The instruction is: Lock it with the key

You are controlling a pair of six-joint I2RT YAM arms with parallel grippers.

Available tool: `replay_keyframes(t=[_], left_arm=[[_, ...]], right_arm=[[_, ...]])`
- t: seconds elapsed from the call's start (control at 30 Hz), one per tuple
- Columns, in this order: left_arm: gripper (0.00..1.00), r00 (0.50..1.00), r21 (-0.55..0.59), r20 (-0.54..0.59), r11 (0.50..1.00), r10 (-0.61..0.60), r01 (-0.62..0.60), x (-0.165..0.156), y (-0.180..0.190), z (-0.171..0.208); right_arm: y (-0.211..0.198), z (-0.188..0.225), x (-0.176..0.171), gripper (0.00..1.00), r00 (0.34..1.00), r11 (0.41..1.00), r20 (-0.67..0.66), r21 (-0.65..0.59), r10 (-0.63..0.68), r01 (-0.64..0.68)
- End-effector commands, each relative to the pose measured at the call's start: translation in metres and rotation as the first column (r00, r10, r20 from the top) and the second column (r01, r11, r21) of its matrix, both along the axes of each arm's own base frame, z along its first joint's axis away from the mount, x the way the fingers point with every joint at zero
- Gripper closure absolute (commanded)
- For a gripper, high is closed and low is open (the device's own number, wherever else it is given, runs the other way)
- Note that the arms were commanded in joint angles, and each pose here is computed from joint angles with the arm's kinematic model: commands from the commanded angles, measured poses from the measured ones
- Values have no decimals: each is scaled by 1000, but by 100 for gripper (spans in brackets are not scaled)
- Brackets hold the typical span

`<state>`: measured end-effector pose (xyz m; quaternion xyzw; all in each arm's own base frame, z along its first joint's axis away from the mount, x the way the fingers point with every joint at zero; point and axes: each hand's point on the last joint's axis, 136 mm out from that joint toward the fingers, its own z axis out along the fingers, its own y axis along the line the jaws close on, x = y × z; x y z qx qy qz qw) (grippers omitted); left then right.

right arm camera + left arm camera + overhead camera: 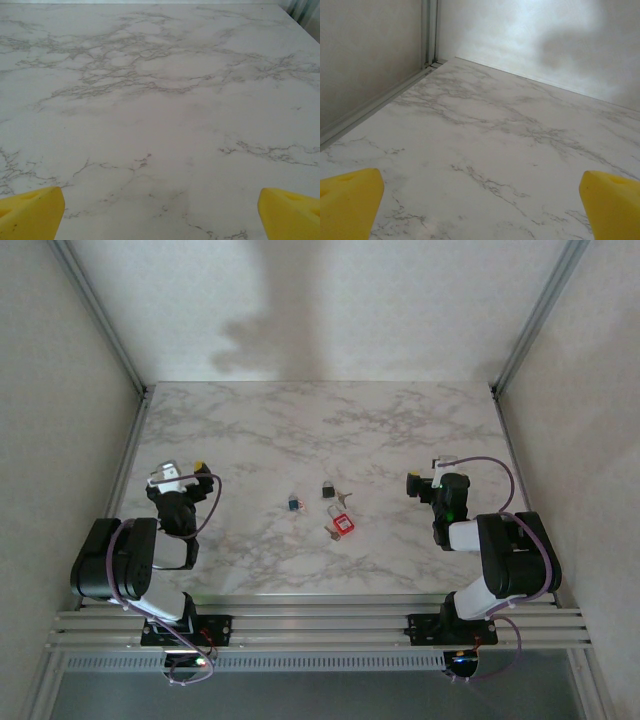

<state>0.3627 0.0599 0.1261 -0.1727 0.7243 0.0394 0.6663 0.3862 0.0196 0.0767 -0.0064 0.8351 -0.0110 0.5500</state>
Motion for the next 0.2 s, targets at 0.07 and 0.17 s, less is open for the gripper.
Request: replay_keyframes(t=[0.07,0.17], left_arm=[[1,994,28,2,993,-113,113,10,-17,5],[1,993,26,5,993,-116,115,10,-17,5]], right_arm=[[2,8,7,1,1000,1000,24,19,8,-9],[2,8,7,1,1000,1000,25,18,9,-10]])
